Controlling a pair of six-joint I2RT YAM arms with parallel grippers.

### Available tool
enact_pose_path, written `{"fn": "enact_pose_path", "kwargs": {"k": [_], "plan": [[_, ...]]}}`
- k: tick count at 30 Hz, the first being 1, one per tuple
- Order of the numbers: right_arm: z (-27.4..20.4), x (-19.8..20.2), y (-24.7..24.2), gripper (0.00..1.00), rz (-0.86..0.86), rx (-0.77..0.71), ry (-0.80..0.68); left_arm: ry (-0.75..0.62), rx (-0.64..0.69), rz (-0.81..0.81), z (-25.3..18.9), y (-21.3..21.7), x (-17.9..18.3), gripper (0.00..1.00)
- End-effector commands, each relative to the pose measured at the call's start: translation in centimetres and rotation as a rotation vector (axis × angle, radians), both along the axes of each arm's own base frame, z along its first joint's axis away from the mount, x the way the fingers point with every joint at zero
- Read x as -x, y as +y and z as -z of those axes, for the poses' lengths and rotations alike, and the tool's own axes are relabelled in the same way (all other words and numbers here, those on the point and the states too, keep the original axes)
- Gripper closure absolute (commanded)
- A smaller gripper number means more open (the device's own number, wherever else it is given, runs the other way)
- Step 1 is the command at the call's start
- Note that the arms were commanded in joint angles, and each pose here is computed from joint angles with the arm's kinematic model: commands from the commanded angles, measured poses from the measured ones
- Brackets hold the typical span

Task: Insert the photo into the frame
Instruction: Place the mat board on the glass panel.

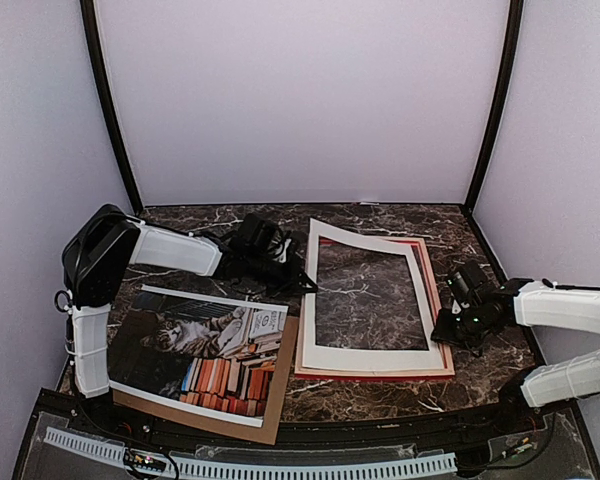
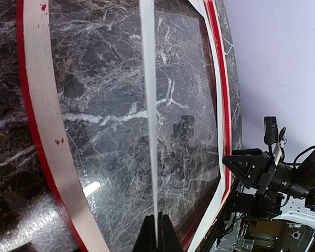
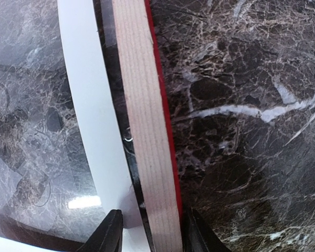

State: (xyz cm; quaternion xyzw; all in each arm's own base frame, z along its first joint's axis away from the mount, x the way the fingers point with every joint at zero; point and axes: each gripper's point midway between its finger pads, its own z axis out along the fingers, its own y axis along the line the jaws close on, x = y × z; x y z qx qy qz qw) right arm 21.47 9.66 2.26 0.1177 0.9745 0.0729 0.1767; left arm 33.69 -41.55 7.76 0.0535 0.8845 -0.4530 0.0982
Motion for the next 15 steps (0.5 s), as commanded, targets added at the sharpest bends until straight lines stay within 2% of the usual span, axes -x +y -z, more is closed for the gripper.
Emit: {"fn": "enact_pose_path", "kwargs": {"k": [1,8,15], "plan": [[0.2,0.0,-0.1,0.6,-0.003,0.018,-0.003,-0.029,0.04,0.016,-1.9,-0.6,0.4,0.99],[0.3,0.1,-0.2,0.67,0.001,0.019,-0.001,-0.022,0.022,0.04,-1.1,-1.2,0.2,0.93],[-0.3,-0.1,-0.1,0.64,0.0,0.01,-0.016,-0.018,0.001,0.055,-0.3,-1.5,-0.1,0.95]]}}
